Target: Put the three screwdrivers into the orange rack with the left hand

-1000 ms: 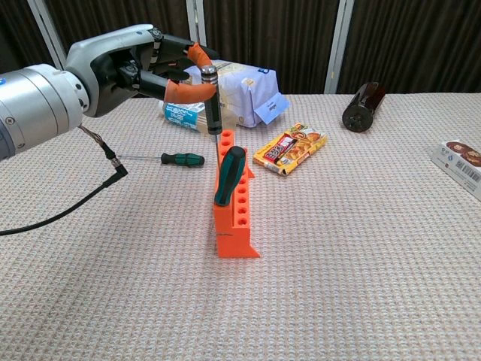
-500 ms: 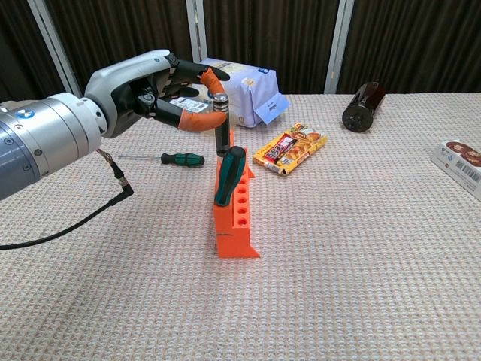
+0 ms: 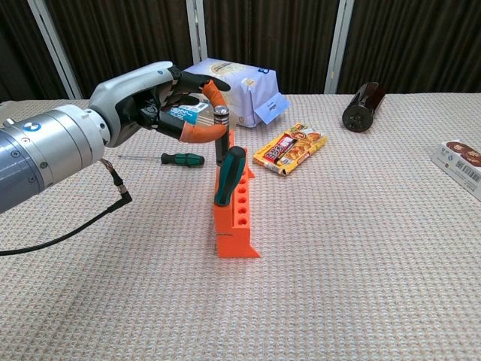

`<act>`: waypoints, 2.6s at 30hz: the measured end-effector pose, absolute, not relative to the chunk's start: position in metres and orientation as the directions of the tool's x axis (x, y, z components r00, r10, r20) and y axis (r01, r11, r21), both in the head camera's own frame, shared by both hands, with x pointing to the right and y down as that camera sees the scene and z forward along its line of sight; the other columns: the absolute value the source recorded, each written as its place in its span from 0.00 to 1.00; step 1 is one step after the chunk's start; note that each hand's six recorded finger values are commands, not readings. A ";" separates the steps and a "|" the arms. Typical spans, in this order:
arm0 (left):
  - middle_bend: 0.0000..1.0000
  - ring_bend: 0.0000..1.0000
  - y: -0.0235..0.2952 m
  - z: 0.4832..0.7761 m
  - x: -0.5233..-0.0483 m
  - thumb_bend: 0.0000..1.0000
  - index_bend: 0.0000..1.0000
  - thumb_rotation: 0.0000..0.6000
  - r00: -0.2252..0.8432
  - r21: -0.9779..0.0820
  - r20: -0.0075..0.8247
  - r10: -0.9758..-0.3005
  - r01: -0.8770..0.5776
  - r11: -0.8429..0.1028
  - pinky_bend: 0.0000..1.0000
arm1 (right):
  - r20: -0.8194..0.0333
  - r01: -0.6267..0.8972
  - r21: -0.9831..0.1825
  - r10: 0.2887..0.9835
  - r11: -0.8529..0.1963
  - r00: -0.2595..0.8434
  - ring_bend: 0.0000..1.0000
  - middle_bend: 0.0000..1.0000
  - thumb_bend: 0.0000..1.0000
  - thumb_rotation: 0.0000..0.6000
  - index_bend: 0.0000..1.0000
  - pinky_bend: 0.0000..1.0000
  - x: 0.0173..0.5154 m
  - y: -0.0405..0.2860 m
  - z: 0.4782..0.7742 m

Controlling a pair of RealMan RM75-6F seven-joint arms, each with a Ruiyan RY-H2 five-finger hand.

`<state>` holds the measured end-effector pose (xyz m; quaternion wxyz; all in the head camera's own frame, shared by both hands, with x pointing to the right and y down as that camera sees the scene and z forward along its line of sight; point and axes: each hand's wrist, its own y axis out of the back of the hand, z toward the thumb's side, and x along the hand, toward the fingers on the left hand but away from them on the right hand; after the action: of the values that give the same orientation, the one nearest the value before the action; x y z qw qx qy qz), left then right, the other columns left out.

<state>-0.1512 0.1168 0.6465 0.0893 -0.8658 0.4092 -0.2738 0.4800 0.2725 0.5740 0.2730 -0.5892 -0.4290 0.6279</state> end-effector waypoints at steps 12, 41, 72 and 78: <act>0.10 0.00 0.118 0.653 -0.150 0.50 0.64 1.00 0.510 -0.373 0.418 -0.752 -0.659 -0.654 0.00 | -0.509 0.163 -0.859 0.846 -0.486 -0.160 0.00 0.00 0.00 1.00 0.04 0.03 0.481 0.273 0.575; 0.10 0.00 0.126 0.663 -0.150 0.50 0.64 1.00 0.505 -0.365 0.439 -0.743 -0.655 -0.662 0.00 | -0.512 0.163 -0.857 0.843 -0.489 -0.166 0.00 0.00 0.00 1.00 0.04 0.03 0.482 0.272 0.576; 0.00 0.00 0.093 0.625 -0.192 0.43 0.24 1.00 0.457 -0.558 0.326 -0.827 -0.613 -0.559 0.00 | -0.505 0.164 -0.861 0.848 -0.482 -0.159 0.00 0.00 0.00 1.00 0.04 0.03 0.480 0.269 0.577; 0.00 0.00 0.069 0.625 -0.212 0.44 0.30 1.00 0.430 -0.661 0.366 -0.826 -0.505 -0.555 0.00 | -0.504 0.167 -0.861 0.850 -0.480 -0.156 0.00 0.00 0.00 1.00 0.04 0.03 0.479 0.269 0.576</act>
<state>-0.2122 0.0694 0.6249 0.2340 -0.8124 0.4094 -0.3429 0.4794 0.2689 0.5760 0.2725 -0.5898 -0.4309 0.6263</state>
